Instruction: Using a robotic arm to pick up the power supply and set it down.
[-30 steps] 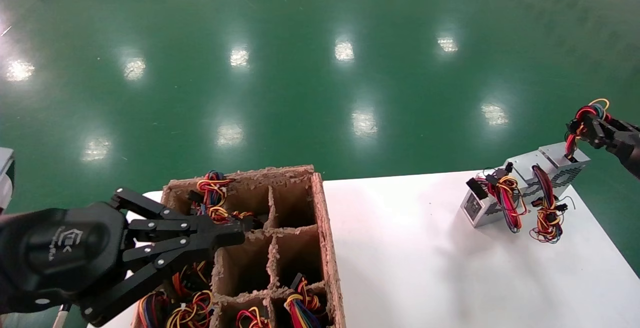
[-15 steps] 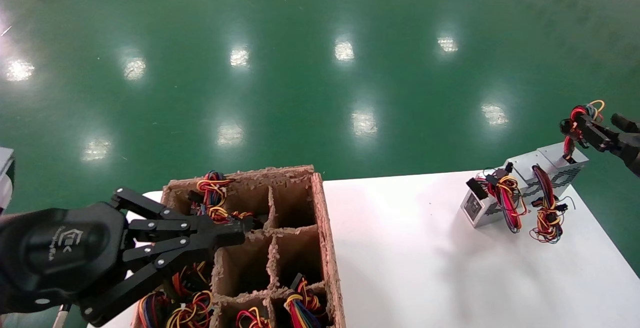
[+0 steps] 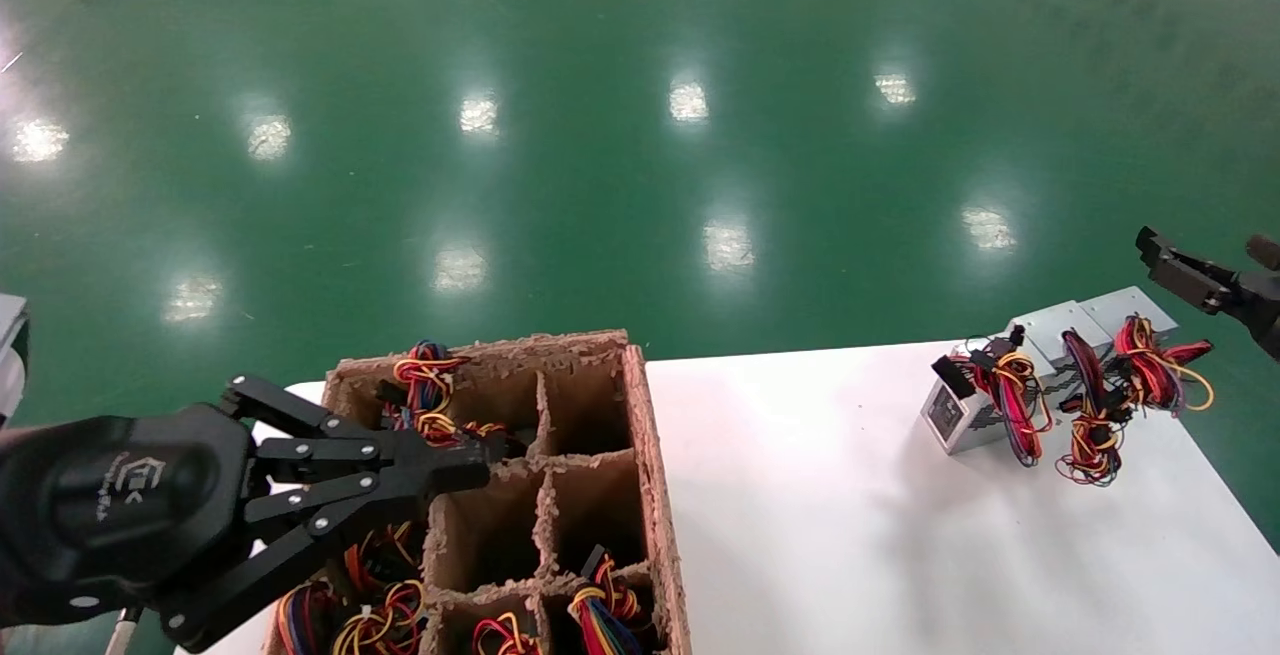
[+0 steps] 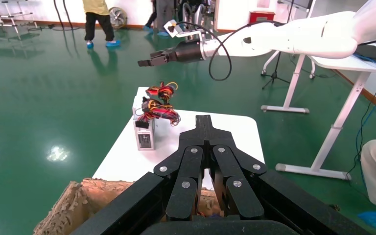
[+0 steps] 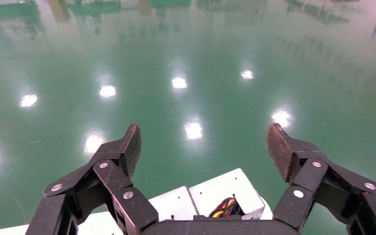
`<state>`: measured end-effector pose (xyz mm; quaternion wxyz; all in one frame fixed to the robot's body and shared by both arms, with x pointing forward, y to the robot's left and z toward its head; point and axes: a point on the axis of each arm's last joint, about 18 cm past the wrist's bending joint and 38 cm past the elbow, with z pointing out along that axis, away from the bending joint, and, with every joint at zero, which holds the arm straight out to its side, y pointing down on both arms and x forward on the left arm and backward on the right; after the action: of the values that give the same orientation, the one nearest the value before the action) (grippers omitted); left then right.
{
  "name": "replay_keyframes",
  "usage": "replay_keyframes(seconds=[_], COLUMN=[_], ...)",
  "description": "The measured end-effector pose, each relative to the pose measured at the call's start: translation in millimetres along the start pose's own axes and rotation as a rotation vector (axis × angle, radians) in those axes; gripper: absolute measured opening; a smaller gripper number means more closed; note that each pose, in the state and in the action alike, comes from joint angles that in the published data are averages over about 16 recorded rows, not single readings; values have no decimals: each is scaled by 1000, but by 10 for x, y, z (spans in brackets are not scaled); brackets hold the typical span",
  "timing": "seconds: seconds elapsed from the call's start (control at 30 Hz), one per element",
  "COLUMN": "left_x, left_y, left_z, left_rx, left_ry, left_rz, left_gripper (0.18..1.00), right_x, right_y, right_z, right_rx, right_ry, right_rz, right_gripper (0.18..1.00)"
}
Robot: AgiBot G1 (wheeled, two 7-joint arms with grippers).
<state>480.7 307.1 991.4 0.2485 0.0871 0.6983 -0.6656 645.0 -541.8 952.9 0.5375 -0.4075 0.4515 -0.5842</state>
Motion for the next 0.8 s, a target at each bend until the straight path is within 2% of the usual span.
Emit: replay_keyframes(seconds=[0.3, 0.8], left_x=[0, 0], left_y=[0, 0], left_z=[0, 0], left_rx=[0, 0], left_ry=[0, 0], left_rz=[0, 0], left_gripper=[191, 191], right_x=[-215, -861], right_y=[-147, -433], right_z=[-46, -194], right_rx=[31, 77], right_ry=[-97, -417], right_rz=[-27, -40], right_gripper=[962, 1001])
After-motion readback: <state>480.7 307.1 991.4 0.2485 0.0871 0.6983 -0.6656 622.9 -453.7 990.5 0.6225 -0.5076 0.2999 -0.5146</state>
